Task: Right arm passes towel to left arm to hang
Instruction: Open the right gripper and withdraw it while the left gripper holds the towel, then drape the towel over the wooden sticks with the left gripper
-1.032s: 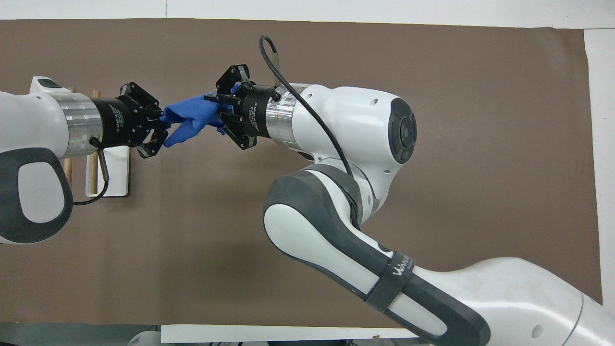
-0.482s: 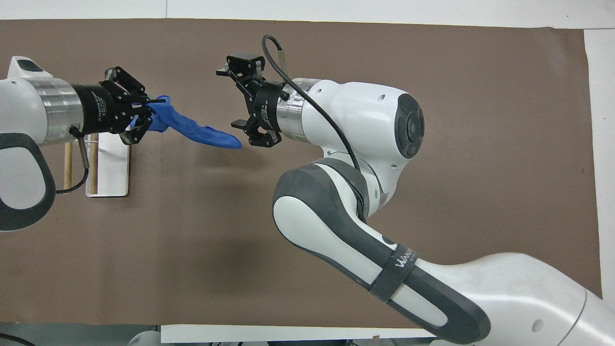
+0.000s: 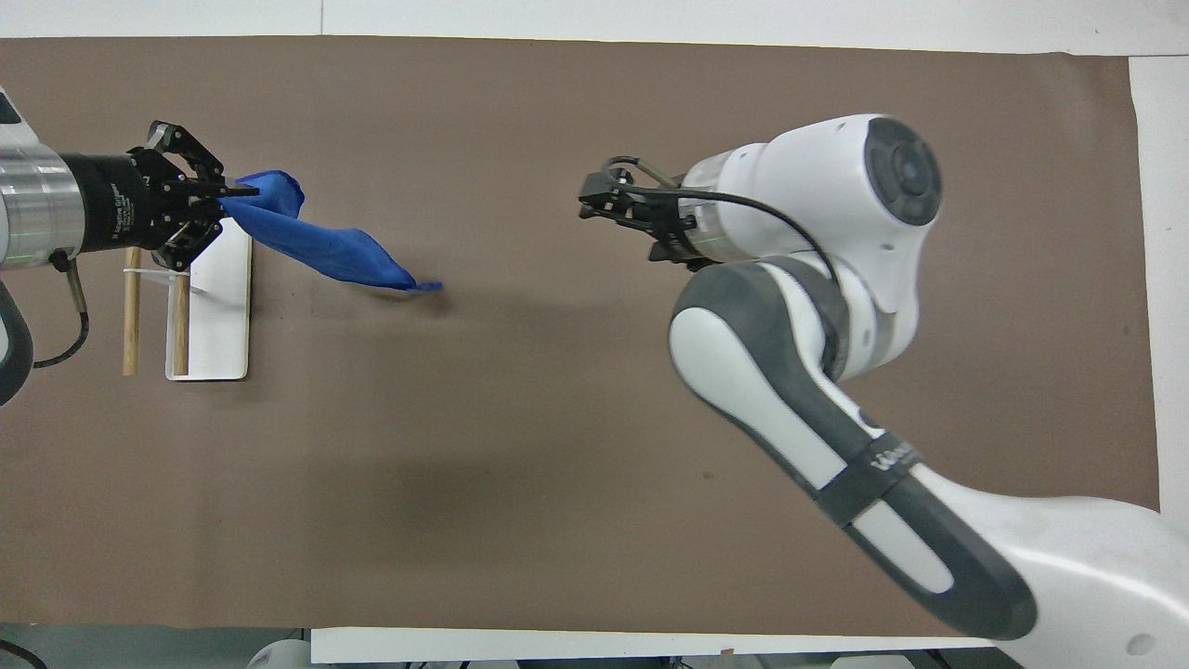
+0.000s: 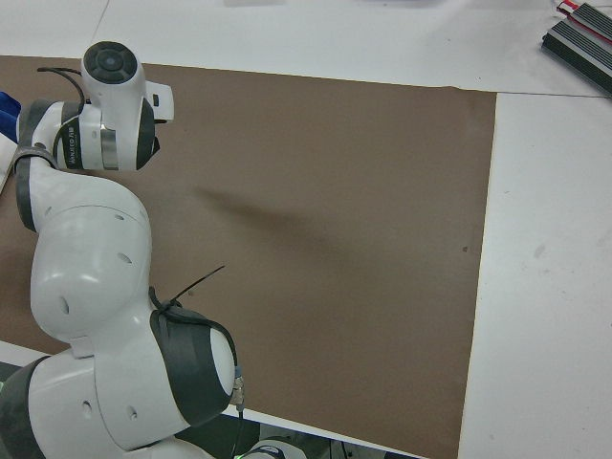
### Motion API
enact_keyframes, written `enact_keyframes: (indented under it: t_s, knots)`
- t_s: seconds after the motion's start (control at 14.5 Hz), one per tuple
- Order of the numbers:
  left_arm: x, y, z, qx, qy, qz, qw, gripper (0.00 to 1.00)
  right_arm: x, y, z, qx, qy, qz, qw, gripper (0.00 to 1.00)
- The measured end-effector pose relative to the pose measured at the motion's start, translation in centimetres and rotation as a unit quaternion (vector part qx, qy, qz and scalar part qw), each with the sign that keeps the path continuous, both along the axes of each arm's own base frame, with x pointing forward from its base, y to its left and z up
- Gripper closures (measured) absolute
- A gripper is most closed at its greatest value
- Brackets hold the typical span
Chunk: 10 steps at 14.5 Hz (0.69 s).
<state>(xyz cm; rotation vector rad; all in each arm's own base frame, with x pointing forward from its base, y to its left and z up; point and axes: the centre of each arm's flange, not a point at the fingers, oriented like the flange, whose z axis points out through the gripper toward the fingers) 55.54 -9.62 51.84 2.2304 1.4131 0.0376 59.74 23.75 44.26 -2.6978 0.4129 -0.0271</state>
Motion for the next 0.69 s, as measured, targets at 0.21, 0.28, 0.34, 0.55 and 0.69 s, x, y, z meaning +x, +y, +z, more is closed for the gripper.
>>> enact_keyframes:
  t_s: [0.21, 0.28, 0.34, 0.55, 0.69]
  knots:
    - [0.1, 1.6, -0.2, 0.007, -0.003, -0.013, 1.000, 0.98, 0.9, -11.5, 1.8, -0.084, 0.005, 0.060, 0.995, 0.00]
    - [0.1, 1.8, -0.3, 0.004, 0.002, -0.002, 1.000, 0.98, 0.8, -14.5, 2.6, -0.107, 0.008, 0.077, 0.991, 0.00]
    - [0.1, 1.9, -0.4, -0.002, 0.012, 0.019, 1.000, 0.98, 0.4, -17.0, 3.5, -0.134, 0.009, 0.101, 0.986, 0.00]
    - [0.1, 2.0, -0.7, -0.031, 0.055, 0.116, 0.991, 0.98, -1.4, -21.8, 7.1, -0.178, 0.014, 0.118, 0.977, 0.00]
    - [0.1, 2.2, -1.0, -0.049, 0.072, 0.178, 0.980, 0.98, -2.9, -24.8, 9.3, -0.181, 0.022, 0.103, 0.978, 0.00]
